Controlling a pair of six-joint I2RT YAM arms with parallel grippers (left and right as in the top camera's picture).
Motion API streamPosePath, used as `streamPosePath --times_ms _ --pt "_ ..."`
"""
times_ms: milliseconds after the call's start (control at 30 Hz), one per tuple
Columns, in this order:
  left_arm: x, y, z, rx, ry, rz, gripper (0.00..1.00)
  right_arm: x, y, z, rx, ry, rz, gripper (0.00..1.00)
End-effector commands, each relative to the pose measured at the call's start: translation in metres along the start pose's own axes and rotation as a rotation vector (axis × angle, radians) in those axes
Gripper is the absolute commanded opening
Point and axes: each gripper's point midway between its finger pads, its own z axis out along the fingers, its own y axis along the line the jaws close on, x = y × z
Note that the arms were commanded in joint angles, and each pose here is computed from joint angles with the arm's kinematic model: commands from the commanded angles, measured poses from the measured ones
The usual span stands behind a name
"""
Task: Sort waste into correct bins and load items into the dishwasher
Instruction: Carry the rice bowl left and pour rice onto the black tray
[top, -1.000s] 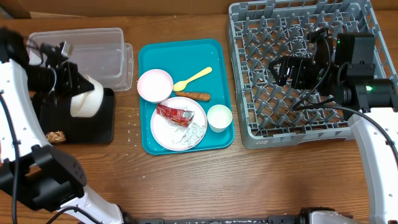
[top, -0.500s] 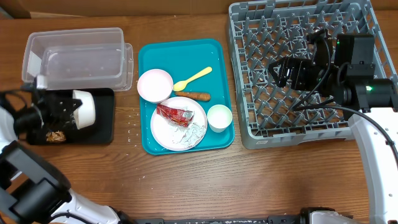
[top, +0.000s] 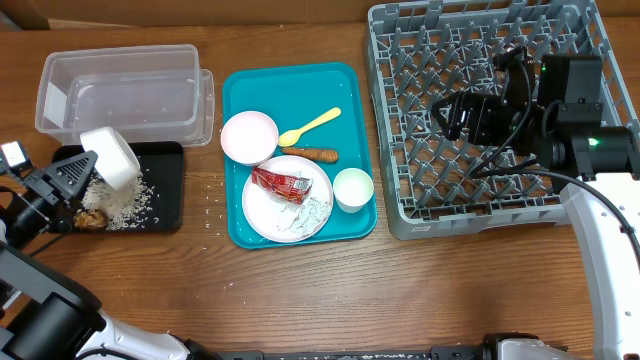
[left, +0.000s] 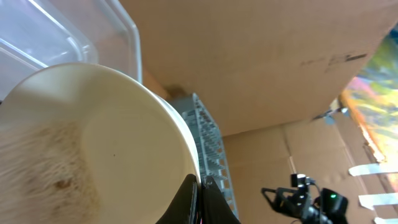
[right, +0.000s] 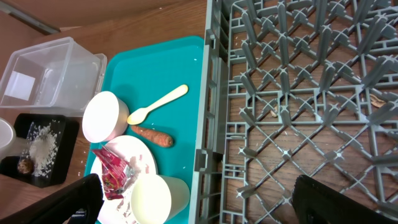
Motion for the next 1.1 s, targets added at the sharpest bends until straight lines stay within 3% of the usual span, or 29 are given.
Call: streamPosePath --times_ms 0,700,900,1067 --pt "-0.006 -0.018 -0.003 0.072 -0.033 -0.103 0.04 -0.012 0.003 -0.006 0.001 -0.032 -0.014 1.0" --pt "-0.008 -0.017 -0.006 0.073 -0.036 -0.321 0.04 -0.009 0.003 -0.006 0.003 -0.022 -0.009 1.0" --pt "-0.011 -0.018 -0.003 0.073 -0.028 -0.244 0.04 -0.009 0.003 -0.006 0.003 -0.022 -0.009 1.0" --pt "-0.008 -0.053 0.033 0.055 0.085 -0.063 0.04 -0.009 0.003 -0.006 0.003 -0.022 -0.009 1.0"
